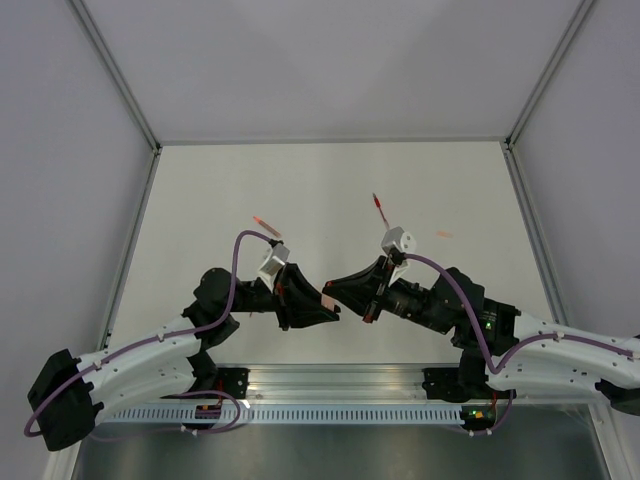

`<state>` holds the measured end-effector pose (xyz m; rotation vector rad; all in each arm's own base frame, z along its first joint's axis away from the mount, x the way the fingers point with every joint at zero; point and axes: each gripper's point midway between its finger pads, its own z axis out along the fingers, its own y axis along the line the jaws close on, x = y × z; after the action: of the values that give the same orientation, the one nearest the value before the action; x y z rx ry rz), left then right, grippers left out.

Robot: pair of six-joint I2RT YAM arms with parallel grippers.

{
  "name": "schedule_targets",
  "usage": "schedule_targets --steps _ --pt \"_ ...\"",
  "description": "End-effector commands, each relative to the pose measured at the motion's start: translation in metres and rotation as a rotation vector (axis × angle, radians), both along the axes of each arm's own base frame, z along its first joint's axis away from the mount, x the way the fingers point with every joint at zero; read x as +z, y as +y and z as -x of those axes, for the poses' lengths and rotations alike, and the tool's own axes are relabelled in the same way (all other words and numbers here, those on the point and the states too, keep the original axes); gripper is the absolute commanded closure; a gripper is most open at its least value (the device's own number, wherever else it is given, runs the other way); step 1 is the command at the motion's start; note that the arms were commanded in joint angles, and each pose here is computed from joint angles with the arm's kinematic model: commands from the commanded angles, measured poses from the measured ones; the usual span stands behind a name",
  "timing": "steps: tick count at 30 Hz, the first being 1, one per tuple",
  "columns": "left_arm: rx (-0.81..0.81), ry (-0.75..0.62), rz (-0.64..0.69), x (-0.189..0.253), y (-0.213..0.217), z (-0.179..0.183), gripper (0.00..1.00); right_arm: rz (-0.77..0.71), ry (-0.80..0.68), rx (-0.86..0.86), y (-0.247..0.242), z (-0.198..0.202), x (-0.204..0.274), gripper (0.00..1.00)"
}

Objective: Insert the pens into the pen caps

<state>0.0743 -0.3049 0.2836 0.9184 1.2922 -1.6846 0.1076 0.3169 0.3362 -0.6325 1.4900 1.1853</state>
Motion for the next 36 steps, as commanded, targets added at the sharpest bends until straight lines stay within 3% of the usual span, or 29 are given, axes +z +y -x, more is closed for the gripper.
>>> schedule_targets --steps 1,3,6,9,10,13,15,22,26,31,34,36 --pt "-0.036 -0.059 0.057 0.023 0.001 0.006 0.74 -0.059 -0.009 -0.027 0.000 -0.004 0.023 1.00" --pt "-0.039 -0.059 0.054 0.023 0.000 0.006 0.77 -0.057 -0.010 -0.030 -0.001 -0.005 0.025 1.00" --pt "-0.046 -0.065 0.051 0.023 0.000 0.007 0.95 -0.039 -0.017 -0.028 0.000 -0.005 0.026 1.00" --pt "-0.032 -0.060 0.048 0.023 -0.002 0.004 0.98 -0.015 -0.025 -0.028 -0.001 -0.005 0.021 0.72" --pt "-0.024 -0.059 0.046 0.022 -0.001 0.003 0.98 -0.014 -0.021 -0.061 -0.004 -0.010 0.021 0.53" --pt "0.048 -0.049 0.024 0.017 -0.002 -0.009 0.98 0.042 -0.004 -0.181 -0.019 -0.028 0.012 0.32" --pt "0.153 -0.023 -0.007 0.010 -0.002 -0.027 0.98 0.116 -0.002 -0.284 -0.036 -0.042 0.010 0.26" --pt "0.360 0.043 -0.068 -0.001 0.005 -0.061 0.98 0.095 -0.010 -0.569 -0.097 -0.072 0.040 0.20" --pt "0.487 0.069 -0.095 -0.010 0.011 -0.083 0.98 0.092 0.017 -0.818 -0.140 -0.094 0.063 0.17" --pt "0.600 0.079 -0.101 -0.013 0.025 -0.096 0.98 0.242 0.037 -1.106 -0.176 -0.139 0.054 0.17" --pt "0.672 0.075 -0.074 -0.010 0.039 -0.101 0.98 0.336 0.093 -1.184 -0.191 -0.182 0.041 0.17" --pt "0.698 0.053 -0.035 -0.001 0.049 -0.099 0.98 0.387 0.125 -1.083 -0.178 -0.204 0.032 0.17"
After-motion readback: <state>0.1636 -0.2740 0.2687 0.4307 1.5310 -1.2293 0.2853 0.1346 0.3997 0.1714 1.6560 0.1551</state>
